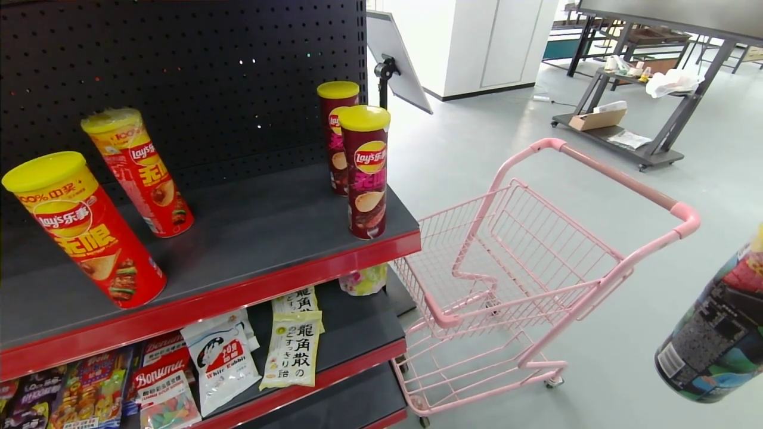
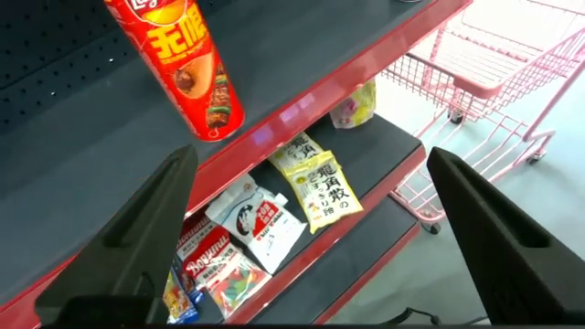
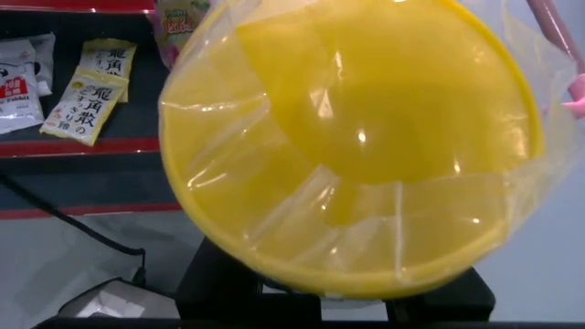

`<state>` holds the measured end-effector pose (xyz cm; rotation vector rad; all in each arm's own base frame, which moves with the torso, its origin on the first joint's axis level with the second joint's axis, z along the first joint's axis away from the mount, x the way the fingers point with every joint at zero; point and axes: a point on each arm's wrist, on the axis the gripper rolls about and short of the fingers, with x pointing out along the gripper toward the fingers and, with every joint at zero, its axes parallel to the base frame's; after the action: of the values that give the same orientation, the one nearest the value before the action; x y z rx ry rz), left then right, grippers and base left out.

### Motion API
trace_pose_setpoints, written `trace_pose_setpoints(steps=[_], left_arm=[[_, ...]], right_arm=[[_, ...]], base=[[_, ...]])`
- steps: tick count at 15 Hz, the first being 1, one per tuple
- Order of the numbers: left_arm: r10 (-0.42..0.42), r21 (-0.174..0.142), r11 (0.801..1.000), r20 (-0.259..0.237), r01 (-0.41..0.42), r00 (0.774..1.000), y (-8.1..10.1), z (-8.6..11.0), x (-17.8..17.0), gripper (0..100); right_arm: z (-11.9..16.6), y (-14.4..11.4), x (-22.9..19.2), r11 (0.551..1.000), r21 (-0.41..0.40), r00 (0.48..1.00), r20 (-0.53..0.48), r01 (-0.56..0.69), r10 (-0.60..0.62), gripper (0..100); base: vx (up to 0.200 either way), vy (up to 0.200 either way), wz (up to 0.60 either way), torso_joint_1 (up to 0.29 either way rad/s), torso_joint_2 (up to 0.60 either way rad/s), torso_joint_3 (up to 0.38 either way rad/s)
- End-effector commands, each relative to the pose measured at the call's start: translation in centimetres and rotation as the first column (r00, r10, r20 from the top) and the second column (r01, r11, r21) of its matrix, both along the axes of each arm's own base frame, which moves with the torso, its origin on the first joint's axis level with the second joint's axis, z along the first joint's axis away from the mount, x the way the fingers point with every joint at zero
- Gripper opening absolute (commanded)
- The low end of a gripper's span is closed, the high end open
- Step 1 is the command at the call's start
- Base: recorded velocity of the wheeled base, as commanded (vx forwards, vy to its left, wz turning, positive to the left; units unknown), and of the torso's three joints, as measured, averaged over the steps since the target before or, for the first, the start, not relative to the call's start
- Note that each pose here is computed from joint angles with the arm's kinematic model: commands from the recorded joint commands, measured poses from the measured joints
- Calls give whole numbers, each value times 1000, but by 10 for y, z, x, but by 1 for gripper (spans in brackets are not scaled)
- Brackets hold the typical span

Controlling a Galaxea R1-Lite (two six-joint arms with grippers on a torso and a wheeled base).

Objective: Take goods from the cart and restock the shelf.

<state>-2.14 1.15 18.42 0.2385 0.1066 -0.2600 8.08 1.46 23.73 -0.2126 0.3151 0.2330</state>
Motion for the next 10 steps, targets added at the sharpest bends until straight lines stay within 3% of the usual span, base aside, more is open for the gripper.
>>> trace_pose_setpoints(steps=[1,9,10], left_arm=[[2,1,1000,-1,-2,1000,0,0,0,100],[8,2,1000,1,-8,1000,0,1,0,100],[8,3,1000,-1,-8,1000,0,0,0,100]], right_arm=[[-2,0,0,1000,-4,1000,-9,0,0,0],[-8,0,-1,1000,-7,1000,-24,0,0,0],[-10,-1,-3,1000,-4,1000,-21,0,-1,0]], base=[[0,0,600,17,-17,-17],[0,0,600,6,-1,1],[0,0,0,0,0,0]])
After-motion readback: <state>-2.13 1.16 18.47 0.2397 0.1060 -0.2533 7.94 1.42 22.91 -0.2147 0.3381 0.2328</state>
